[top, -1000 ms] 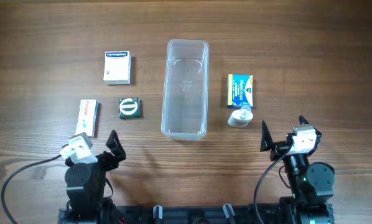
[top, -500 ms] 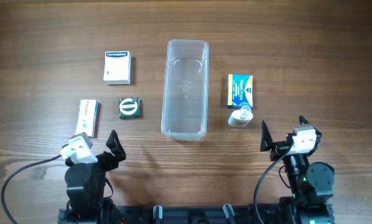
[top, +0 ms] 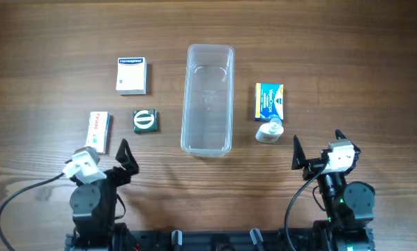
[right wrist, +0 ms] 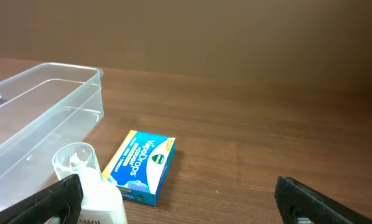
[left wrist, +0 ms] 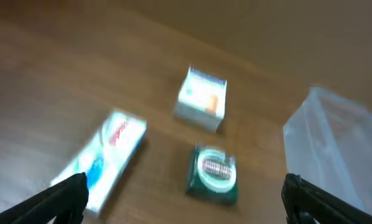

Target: Pack container

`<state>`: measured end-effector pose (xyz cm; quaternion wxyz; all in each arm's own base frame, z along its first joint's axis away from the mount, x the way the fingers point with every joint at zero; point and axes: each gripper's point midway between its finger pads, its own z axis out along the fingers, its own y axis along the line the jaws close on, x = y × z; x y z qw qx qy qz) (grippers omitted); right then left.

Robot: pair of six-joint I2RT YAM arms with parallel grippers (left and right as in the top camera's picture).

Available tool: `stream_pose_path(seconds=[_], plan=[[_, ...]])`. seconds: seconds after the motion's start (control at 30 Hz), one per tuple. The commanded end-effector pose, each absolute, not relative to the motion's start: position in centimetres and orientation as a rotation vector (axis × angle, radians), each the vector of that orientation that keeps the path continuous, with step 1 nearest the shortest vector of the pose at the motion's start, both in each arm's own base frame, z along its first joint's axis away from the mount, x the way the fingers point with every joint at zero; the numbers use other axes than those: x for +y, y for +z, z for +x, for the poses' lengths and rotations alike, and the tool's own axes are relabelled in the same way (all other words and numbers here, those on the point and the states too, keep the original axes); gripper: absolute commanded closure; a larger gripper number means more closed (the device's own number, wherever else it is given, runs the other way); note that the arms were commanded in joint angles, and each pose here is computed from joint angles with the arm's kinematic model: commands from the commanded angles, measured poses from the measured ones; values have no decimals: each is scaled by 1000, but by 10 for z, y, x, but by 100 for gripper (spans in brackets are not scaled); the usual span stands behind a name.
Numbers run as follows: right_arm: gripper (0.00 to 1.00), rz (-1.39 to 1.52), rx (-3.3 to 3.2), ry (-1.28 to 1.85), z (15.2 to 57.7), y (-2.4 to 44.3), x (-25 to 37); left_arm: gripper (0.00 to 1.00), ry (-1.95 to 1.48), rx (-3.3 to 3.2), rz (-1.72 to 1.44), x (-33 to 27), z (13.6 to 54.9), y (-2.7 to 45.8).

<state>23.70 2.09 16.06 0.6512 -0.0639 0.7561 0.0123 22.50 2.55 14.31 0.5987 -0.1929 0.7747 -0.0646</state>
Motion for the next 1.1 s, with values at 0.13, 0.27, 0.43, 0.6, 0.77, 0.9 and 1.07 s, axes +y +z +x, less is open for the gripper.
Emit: stream_pose_path(seconds=[0.13,0.27,0.43,0.6,0.77,0.9,1.07], plan=[[0,-158,1713,35,237,160,23,0,-128,1518,-430,37,232,209],[0,-158,1713,35,237,160,23,0,-153,1365,-405,36,230,246],[0,-158,1713,35,237,160,23,0,-183,1280,-381,33,226,268],[0,-158,1713,35,237,160,23,0,-212,1221,-342,28,222,284],[0,-158,1713,35,237,160,23,0,-334,1167,-158,-5,216,306],[0,-158,1713,35,237,160,23,0,-402,1205,-63,-25,216,300],[0,-158,1713,35,237,160,23,0,-424,1272,-61,-29,221,285]])
